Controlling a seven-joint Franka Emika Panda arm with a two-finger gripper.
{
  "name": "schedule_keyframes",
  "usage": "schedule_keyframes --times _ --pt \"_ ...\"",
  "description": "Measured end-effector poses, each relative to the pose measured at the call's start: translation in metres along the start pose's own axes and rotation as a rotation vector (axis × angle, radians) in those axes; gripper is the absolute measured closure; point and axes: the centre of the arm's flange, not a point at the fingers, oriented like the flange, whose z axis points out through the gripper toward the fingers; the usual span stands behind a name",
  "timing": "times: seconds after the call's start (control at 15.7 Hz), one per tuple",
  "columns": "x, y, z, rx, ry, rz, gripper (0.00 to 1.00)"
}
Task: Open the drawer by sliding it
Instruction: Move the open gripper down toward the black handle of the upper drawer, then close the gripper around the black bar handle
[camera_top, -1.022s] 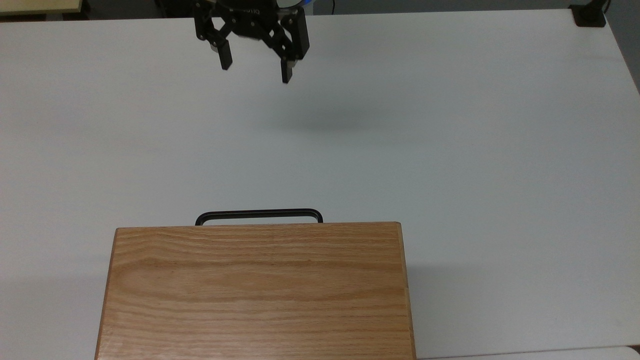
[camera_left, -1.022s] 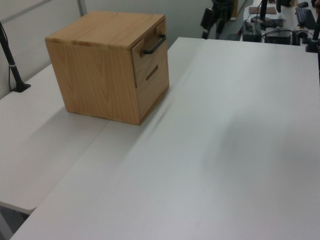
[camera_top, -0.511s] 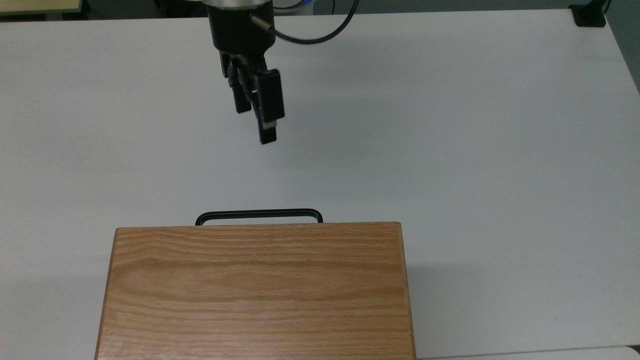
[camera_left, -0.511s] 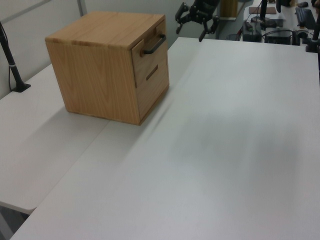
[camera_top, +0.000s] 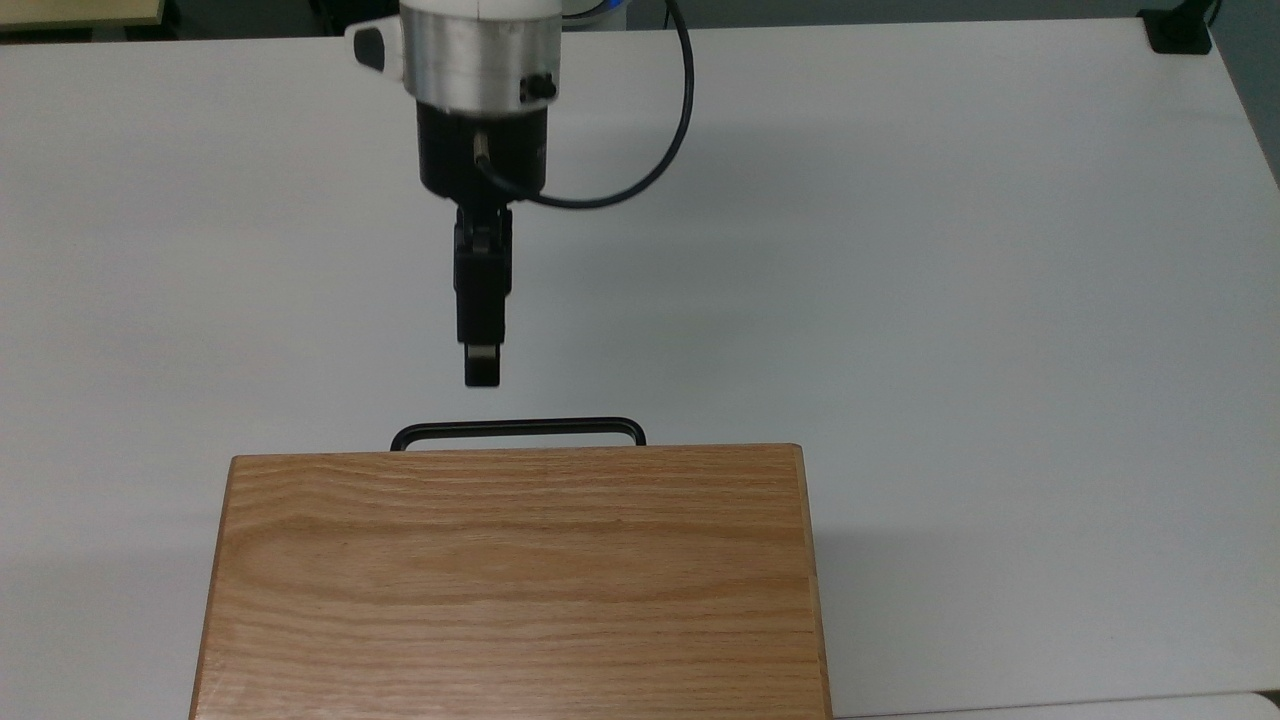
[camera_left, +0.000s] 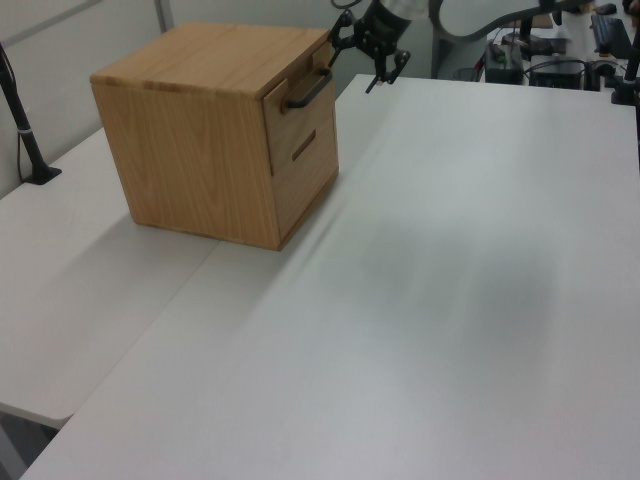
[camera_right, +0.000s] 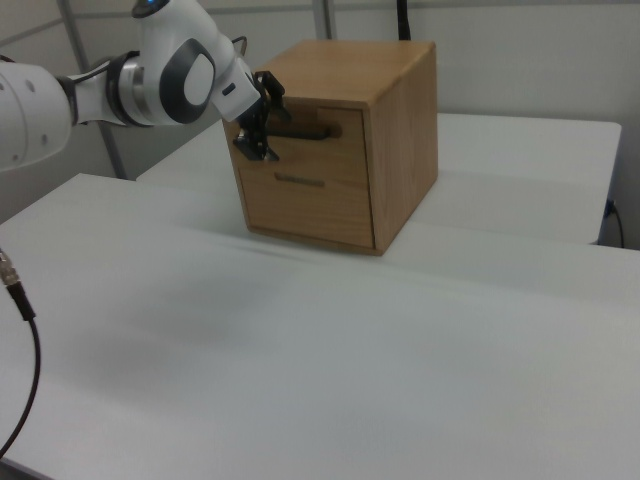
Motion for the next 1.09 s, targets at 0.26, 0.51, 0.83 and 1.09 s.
schedule_keyframes --times 0.26,0.51,0.83,1.09 --pt "-0.001 -0.017 0.013 0.048 0.003 0.03 0.16" --pt "-0.009 -0.024 0.028 0.124 0.002 0.014 0.22" --pt "-0.017 -0.023 0.039 0.134 0.0 0.0 0.4" --pt "-0.017 -0.025 0.037 0.142 0.0 0.007 0.51"
